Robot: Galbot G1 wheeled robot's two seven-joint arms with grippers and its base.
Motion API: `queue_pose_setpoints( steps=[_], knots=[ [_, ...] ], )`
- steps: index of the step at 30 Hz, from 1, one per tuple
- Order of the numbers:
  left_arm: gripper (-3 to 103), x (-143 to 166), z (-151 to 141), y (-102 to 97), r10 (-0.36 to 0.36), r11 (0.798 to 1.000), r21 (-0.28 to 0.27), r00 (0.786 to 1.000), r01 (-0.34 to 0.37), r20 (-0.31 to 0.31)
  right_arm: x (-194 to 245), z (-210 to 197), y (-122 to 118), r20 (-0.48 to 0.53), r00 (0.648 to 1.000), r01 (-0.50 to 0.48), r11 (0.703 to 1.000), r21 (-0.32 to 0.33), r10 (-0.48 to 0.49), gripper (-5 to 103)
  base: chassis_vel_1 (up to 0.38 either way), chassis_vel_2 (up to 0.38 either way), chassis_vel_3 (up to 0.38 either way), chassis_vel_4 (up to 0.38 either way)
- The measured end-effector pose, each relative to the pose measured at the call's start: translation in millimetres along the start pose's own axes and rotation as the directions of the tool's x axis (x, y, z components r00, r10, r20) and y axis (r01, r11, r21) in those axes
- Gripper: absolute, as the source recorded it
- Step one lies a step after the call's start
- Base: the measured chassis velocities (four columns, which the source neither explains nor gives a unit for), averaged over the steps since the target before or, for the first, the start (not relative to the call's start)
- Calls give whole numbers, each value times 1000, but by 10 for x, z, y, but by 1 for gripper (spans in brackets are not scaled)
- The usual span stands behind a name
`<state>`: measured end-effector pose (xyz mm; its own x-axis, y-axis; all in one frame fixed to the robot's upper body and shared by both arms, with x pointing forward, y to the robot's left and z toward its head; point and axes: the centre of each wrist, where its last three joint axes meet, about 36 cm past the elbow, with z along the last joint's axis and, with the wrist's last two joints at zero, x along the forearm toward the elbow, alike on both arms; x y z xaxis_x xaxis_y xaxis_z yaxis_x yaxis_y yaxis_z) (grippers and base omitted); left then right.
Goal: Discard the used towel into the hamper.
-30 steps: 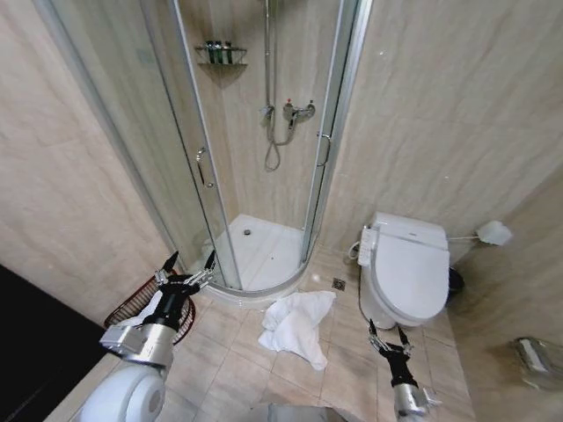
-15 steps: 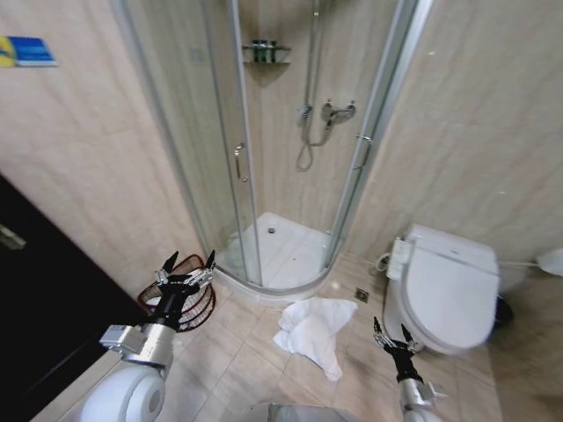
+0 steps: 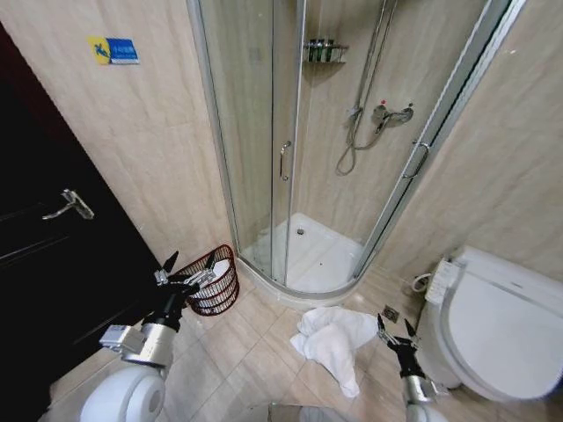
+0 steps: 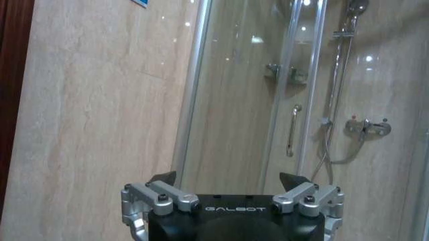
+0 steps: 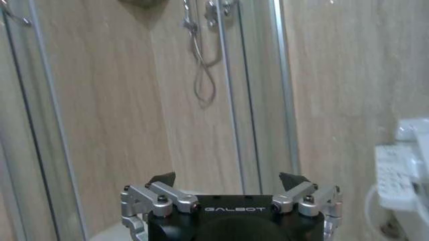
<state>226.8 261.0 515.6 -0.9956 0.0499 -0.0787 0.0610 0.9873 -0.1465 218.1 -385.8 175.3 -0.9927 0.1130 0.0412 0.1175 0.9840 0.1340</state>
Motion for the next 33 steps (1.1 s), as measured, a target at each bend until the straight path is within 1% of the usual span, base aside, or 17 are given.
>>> queue_pose_setpoints(
  steps=[1, 4, 5, 6, 9, 12, 13, 16, 19, 21, 24, 26, 27, 28, 30, 31, 33],
  knots=[
    [100, 0, 0, 0, 0, 1000, 0, 1000, 0, 0, 0, 0, 0, 0, 1000, 0, 1000, 0, 0, 100, 0, 0, 0, 0],
    [100, 0, 0, 0, 0, 1000, 0, 1000, 0, 0, 2, 43, -87, -48, 999, -4, 998, 59, 7, 100, 0, 0, 0, 0],
    [100, 0, 0, 0, 0, 1000, 0, 1000, 0, 0, 2, 43, -87, -48, 999, -4, 998, 59, 7, 100, 0, 0, 0, 0],
    [100, 0, 0, 0, 0, 1000, 0, 1000, 0, 0, -5, 66, -127, -68, 998, 1, 997, 74, 4, 100, 0, 0, 0, 0],
    [100, 0, 0, 0, 0, 1000, 0, 1000, 0, 0, -6, 137, -153, -97, 995, -8, 997, 77, 15, 100, 0, 0, 0, 0],
    [100, 0, 0, 0, 0, 1000, 0, 1000, 0, 0, 71, 393, -179, -128, 991, -33, 995, 91, 44, 100, 0, 0, 0, 0],
    [100, 0, 0, 0, 0, 1000, 0, 1000, 0, 0, 71, 393, -179, -128, 991, -33, 995, 91, 44, 100, 0, 0, 0, 0],
    [100, 0, 0, 0, 0, 1000, 0, 1000, 0, 0, 171, 677, -112, -157, 982, -83, 990, 111, 100, 100, 0, 0, 0, 0],
    [100, 0, 0, 0, 0, 1000, 0, 1000, 0, 0, 210, 822, -18, -179, 975, -112, 987, 114, 132, 100, 0, 0, 0, 0],
    [100, 0, 0, 0, 0, 1000, 0, 1000, 0, 0, 221, 847, 9, -184, 973, -119, 986, 115, 139, 100, 0, 0, 0, 0],
    [100, 0, 0, 0, 0, 1000, 0, 1000, 0, 0, 205, 770, 9, -172, 976, -110, 986, 127, 132, 100, 0, 0, 0, 0],
    [100, 0, 0, 0, 0, 1000, 0, 1000, 0, 0, 152, 442, -34, -179, 976, -99, 986, 130, 122, 100, 0, 0, 0, 0],
    [100, 0, 0, 0, 0, 1000, 0, 1000, 0, 0, 126, 222, -64, -191, 974, -96, 989, 116, 117, 100, 0, 0, 0, 0],
    [100, 0, 0, 0, 0, 1000, 0, 1000, 0, 0, 126, 222, -64, -191, 974, -96, 989, 116, 117, 100, 0, 0, 0, 0],
    [100, 0, 0, 0, 0, 1000, 0, 1000, 0, 0, 73, -39, -95, -211, 973, -77, 991, 105, 98, 100, 0, 0, 0, 0],
    [100, 0, 0, 0, 0, 1000, 0, 1000, 0, 0, 73, -39, -95, -211, 973, -77, 991, 105, 98, 100, 0, 0, 0, 0],
    [100, 0, 0, 0, 0, 1000, 0, 1000, 0, 0, -89, -283, -152, -219, 974, -42, 994, 105, 64, 100, 0, 0, 0, 0]
  ],
)
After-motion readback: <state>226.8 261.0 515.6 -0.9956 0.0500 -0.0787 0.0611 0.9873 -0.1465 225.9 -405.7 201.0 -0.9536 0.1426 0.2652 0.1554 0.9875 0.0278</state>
